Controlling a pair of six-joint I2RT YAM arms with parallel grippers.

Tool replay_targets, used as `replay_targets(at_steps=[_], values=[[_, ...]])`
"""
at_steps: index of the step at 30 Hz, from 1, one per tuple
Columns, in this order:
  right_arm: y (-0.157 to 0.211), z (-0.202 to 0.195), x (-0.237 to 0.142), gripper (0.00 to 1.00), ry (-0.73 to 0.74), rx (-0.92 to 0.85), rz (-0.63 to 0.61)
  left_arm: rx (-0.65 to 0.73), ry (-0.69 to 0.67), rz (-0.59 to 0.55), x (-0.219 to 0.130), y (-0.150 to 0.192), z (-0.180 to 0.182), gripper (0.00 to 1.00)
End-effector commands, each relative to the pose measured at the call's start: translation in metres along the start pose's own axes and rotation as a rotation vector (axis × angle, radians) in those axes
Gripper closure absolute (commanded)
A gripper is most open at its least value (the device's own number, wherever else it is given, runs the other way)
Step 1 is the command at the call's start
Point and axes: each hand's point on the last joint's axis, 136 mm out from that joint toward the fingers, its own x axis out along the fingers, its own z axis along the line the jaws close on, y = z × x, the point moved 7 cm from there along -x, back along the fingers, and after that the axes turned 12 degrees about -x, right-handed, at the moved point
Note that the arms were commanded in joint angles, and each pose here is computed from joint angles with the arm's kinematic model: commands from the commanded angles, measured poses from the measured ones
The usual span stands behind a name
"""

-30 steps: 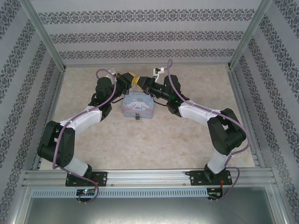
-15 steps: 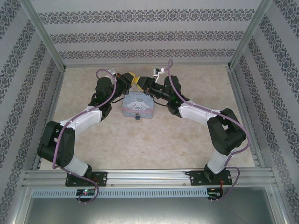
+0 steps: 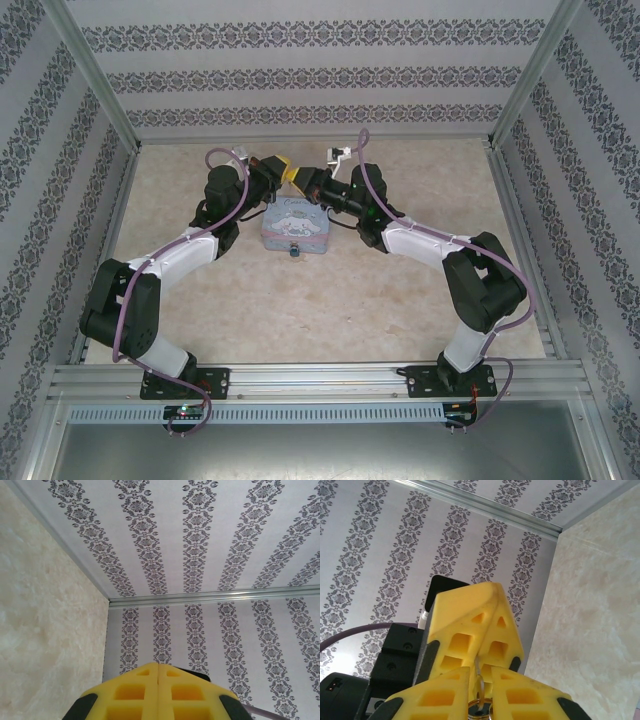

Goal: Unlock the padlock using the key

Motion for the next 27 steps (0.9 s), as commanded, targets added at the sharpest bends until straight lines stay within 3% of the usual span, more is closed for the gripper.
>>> replay_targets(at_steps=[1, 8, 14, 25, 27], values=[[0.0044, -0.0047, -0.0027, 0.93, -0.004, -0.008, 0.004, 0.025, 0.039, -0.009, -0.0066, 0.0039, -0.0109, 1.0], [0.003, -0.0117, -0.0074, 0.97, 0.015, 0.001, -0.007, 0.027, 0.043, -0.012, -0.0075, 0.0042, -0.0117, 1.0], [0.0023, -0.0147, -0.0086, 0.8, 0.022, 0.007, -0.012, 0.027, 0.044, -0.013, -0.0082, 0.0044, -0.0114, 1.0], [0.0012, -0.0143, -0.0076, 0.77, 0.018, 0.01, -0.014, 0.025, 0.041, -0.014, -0.0096, 0.0045, -0.0092, 1.0], [0.0009, -0.0136, -0.0074, 0.8, 0.015, 0.008, -0.013, 0.026, 0.043, -0.015, -0.0101, 0.0043, -0.0096, 1.0]])
